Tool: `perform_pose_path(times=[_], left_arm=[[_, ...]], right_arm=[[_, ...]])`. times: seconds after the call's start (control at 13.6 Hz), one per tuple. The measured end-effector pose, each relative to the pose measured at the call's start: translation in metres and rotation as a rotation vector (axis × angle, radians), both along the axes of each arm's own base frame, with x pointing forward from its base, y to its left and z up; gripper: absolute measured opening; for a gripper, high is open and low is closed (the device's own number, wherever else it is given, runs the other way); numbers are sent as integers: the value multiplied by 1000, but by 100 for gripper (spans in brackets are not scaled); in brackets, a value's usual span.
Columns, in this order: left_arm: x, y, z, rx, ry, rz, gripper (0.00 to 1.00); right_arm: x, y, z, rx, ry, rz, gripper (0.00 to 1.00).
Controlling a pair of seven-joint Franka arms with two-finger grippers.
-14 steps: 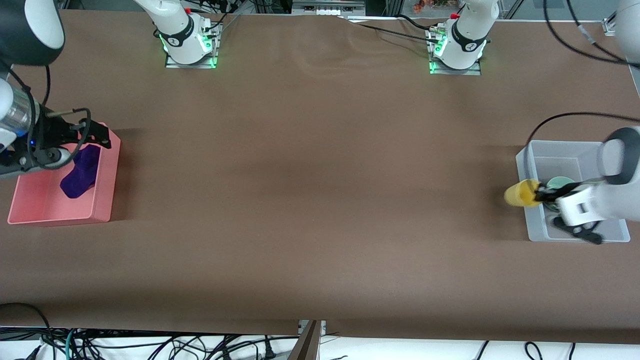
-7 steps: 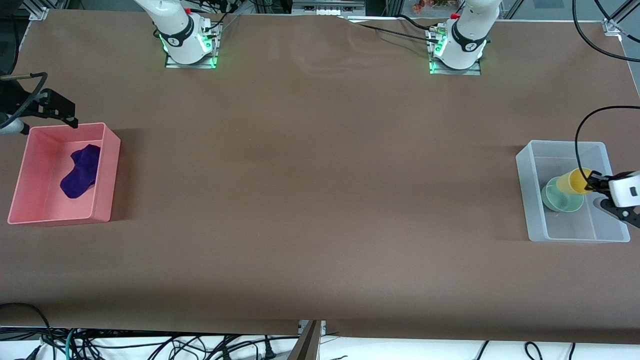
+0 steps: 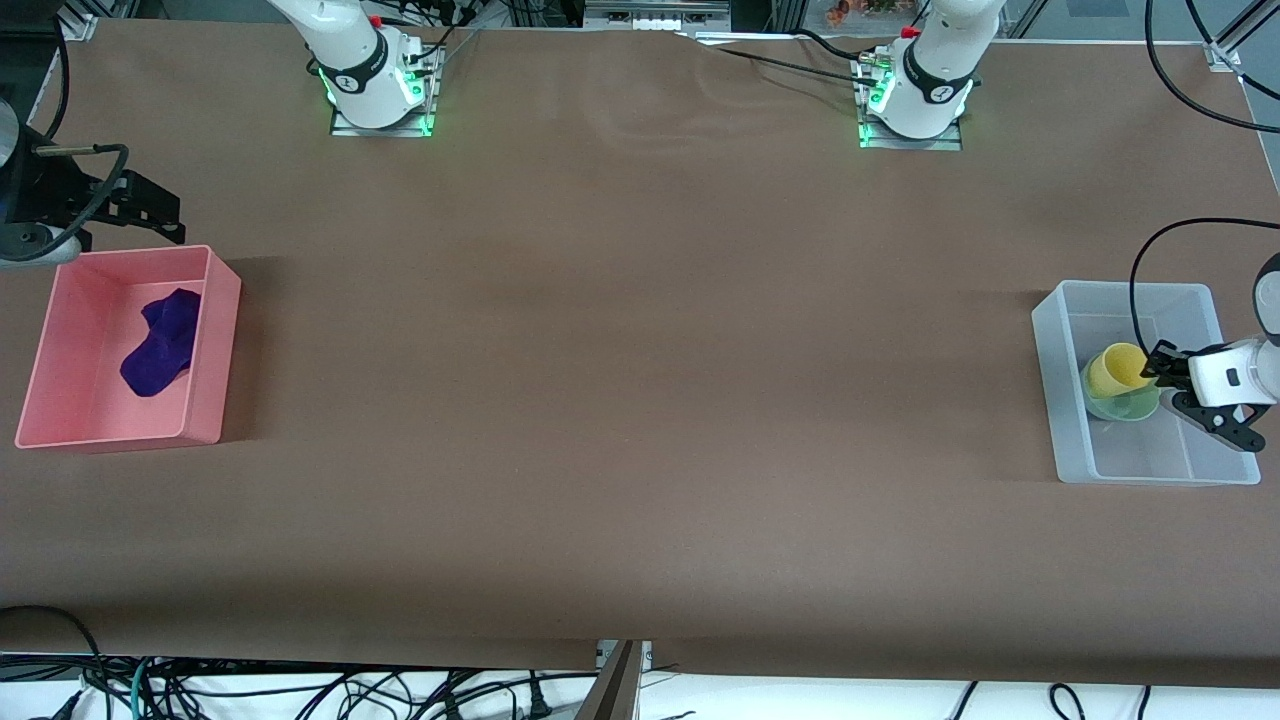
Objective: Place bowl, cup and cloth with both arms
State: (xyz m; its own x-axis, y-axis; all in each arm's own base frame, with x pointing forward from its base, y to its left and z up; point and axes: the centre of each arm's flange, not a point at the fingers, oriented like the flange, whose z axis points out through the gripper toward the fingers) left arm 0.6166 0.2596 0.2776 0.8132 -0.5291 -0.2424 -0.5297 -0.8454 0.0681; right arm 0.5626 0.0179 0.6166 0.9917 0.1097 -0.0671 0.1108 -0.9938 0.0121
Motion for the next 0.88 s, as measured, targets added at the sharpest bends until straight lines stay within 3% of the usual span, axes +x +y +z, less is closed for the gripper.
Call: perform_pose_path(times=[0.29, 0.44, 0.59, 0.88], left_arm=[[14, -40, 72, 20, -46, -45, 77], [15, -75, 115, -21, -64, -28, 98], [10, -110, 149, -54, -64, 38, 100], [-1, -210, 207, 2, -50, 214, 100]], right_arm=[[1, 1, -1, 8, 8, -30, 100], [2, 2, -2, 8, 10, -29, 100], [2, 2, -2, 8, 11, -29, 100], [3, 2, -2, 8, 11, -29, 100]])
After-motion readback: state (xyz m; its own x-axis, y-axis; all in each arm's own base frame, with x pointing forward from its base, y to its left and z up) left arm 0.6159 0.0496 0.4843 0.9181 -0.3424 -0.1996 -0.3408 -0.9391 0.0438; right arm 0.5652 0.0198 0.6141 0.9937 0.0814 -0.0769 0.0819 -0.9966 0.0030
